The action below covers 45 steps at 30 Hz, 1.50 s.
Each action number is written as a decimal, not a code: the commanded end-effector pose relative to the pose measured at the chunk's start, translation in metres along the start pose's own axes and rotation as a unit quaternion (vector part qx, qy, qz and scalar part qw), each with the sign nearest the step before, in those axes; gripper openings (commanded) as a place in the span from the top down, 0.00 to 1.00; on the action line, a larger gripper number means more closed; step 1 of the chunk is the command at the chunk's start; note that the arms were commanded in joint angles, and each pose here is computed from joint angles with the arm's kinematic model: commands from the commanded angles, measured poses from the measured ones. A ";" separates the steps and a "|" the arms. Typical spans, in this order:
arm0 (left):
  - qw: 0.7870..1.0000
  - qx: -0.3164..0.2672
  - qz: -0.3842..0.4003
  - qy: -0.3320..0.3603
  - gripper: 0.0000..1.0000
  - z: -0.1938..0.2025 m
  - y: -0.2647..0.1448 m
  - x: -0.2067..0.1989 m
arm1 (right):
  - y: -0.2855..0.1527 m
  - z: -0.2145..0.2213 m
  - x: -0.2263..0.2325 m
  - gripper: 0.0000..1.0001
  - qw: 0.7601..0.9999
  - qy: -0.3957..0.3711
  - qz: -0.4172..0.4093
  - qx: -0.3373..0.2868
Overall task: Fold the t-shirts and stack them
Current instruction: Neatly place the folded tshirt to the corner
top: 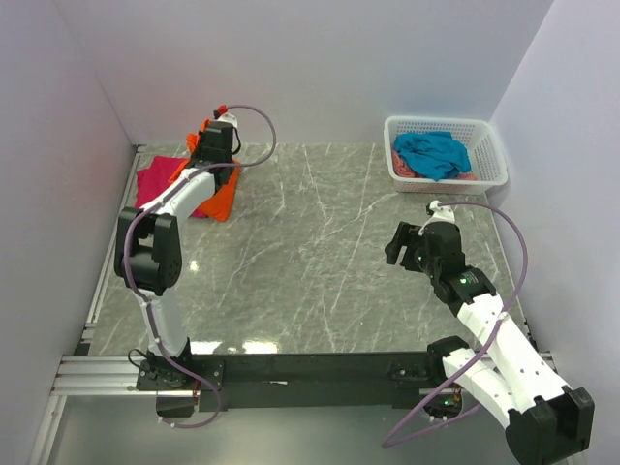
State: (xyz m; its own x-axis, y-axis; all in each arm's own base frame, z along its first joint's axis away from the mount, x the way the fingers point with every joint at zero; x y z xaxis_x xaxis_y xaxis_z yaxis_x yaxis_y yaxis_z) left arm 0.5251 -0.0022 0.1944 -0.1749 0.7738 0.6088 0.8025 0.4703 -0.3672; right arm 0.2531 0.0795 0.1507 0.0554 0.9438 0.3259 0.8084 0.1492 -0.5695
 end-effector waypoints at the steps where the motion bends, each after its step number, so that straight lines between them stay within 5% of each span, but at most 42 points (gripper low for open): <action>1: 0.996 -0.077 0.000 -0.039 1.00 -0.058 -0.030 0.040 | 0.001 -0.009 0.001 0.19 1.000 -0.005 0.001 -0.018; 14: 0.995 -0.078 0.013 -0.061 0.99 -0.067 -0.041 0.065 | -0.002 -0.010 0.002 0.19 1.000 -0.004 -0.006 -0.023; 31: 0.996 0.005 0.000 -0.084 0.99 0.008 0.078 0.052 | -0.002 -0.007 -0.004 0.19 1.000 0.002 0.019 -0.008; 38: 0.991 0.053 -0.080 -0.089 0.99 0.034 0.109 0.061 | -0.002 -0.006 -0.009 0.19 0.999 0.005 0.037 0.000; 41: 0.989 0.071 -0.076 -0.101 0.49 0.048 0.119 0.068 | -0.001 -0.006 -0.009 0.19 0.999 0.007 0.038 0.000; 42: 0.987 0.069 -0.079 -0.121 0.23 0.045 0.120 0.074 | -0.001 -0.008 -0.009 0.19 0.999 0.008 0.039 -0.001; 45: 0.983 0.079 -0.089 -0.138 0.01 0.047 0.120 0.081 | -0.001 -0.009 -0.009 0.19 0.999 0.008 0.044 0.000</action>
State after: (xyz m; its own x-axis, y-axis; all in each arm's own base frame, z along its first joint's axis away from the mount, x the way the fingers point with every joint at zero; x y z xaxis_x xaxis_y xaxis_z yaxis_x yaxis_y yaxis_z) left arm 0.5734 0.1217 0.1261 -0.3443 0.7719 0.5345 0.6467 0.6077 -0.4610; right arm 0.2479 0.0703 0.1354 0.1194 0.9532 0.2777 0.7681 0.0886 -0.6342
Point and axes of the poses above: each gripper's point midway between its finger pads, its own y axis out along the fingers, its own x axis along the line the jaws close on, z = x × y, the point moved 1 cm from there along -y, back along the fingers, and after that the axes turned 2 degrees about y, right-handed, at the moved point
